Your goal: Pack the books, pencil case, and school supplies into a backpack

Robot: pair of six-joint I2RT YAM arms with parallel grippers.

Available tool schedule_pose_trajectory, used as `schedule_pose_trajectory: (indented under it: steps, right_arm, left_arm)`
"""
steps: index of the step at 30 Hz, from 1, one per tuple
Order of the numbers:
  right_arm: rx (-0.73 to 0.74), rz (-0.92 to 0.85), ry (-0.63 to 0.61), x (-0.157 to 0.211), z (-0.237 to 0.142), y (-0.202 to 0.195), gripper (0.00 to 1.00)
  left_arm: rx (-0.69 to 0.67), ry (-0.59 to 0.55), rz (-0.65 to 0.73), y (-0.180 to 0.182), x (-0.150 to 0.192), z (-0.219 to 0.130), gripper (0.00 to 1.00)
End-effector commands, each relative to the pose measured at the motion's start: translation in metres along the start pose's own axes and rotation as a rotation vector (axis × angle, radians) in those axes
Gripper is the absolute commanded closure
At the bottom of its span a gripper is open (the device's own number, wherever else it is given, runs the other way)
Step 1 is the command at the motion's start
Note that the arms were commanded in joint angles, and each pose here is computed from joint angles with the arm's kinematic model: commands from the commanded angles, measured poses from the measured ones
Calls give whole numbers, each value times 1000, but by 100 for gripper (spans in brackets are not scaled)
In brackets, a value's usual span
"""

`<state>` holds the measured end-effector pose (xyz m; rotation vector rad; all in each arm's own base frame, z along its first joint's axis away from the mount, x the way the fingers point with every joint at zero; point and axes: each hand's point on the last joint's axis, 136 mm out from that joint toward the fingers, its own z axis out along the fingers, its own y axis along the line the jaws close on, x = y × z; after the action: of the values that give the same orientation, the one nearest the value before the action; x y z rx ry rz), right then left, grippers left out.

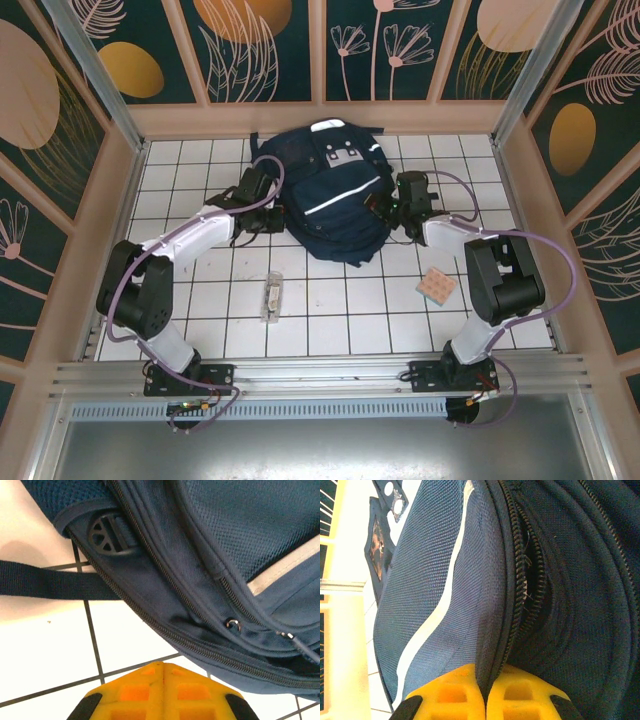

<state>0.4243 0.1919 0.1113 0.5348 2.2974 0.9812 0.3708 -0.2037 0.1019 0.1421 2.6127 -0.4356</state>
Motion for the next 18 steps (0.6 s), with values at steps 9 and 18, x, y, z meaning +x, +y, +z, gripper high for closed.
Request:
schedule_pose_trajectory:
  steps: [9,18]
  right_arm:
    - [-78,-48,-22,-5,-2,41,100]
    - [-118,-31,-5,7,3,58,100]
  left_arm:
    - [250,-16,-156,-51,2,-4,80]
    - [224,-1,-152,-94,7,5,65]
